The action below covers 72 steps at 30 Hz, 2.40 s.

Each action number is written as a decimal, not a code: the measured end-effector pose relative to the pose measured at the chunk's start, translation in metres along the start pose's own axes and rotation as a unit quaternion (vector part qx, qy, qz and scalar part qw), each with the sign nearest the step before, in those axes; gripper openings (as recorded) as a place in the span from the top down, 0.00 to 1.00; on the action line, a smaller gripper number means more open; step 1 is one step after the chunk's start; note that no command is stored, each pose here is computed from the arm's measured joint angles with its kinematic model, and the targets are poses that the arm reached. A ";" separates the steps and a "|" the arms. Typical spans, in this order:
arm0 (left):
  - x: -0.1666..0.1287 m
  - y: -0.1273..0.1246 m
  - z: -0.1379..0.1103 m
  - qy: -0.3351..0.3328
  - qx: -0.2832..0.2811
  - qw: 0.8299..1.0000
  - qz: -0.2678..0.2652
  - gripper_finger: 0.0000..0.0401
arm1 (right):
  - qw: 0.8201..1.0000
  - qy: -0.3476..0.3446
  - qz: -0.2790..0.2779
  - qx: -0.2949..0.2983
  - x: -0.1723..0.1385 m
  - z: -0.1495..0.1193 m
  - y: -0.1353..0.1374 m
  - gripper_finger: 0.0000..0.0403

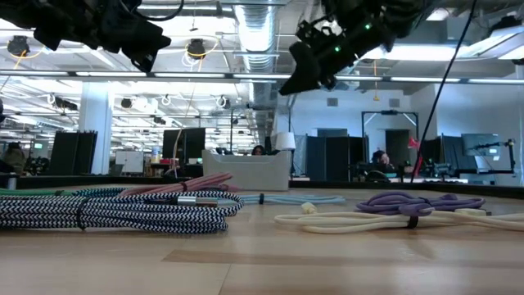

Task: Pick & Place USB Port
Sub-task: Put the bottom light blue charger cable into the gray bin, then put the light blue charger cable into the gray bin

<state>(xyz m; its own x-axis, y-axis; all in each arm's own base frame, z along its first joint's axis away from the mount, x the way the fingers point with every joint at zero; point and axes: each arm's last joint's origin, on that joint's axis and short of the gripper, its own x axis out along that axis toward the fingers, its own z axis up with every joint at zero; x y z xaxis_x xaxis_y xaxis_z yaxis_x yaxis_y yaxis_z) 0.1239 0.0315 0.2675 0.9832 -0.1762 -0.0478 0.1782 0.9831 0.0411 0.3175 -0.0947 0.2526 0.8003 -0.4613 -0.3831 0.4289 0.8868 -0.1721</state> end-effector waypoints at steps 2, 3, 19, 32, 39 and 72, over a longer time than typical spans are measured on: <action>0.000 0.000 0.000 0.000 0.000 1.000 0.000 0.73 | 1.000 -0.015 -0.006 0.007 0.011 0.001 -0.002 1.00; 0.000 0.000 0.000 -0.001 0.000 1.000 0.000 0.73 | 1.000 -0.003 -0.009 0.008 0.014 -0.005 -0.005 1.00; 0.001 0.001 0.000 -0.001 0.000 1.000 0.000 0.73 | 0.998 0.054 -0.027 0.032 0.086 -0.026 -0.026 1.00; 0.001 0.000 0.000 0.000 0.000 1.000 0.000 0.73 | 0.993 0.098 -0.052 0.029 0.079 -0.029 -0.032 1.00; 0.001 0.001 0.000 -0.001 0.000 1.000 0.000 0.73 | 0.993 0.102 -0.053 0.029 0.079 -0.030 -0.033 1.00; 0.001 0.001 0.000 0.000 0.000 1.000 0.000 0.73 | 0.994 0.093 -0.053 0.019 0.080 -0.028 -0.033 0.79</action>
<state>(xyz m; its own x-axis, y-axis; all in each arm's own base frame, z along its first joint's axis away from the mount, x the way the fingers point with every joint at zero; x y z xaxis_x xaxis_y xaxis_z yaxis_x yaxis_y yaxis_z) 0.1249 0.0318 0.2675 0.9831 -0.1767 -0.0472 0.1787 0.9830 0.0414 0.3552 -0.1604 0.2019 0.6602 -0.5367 -0.5255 0.5255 0.8299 -0.1874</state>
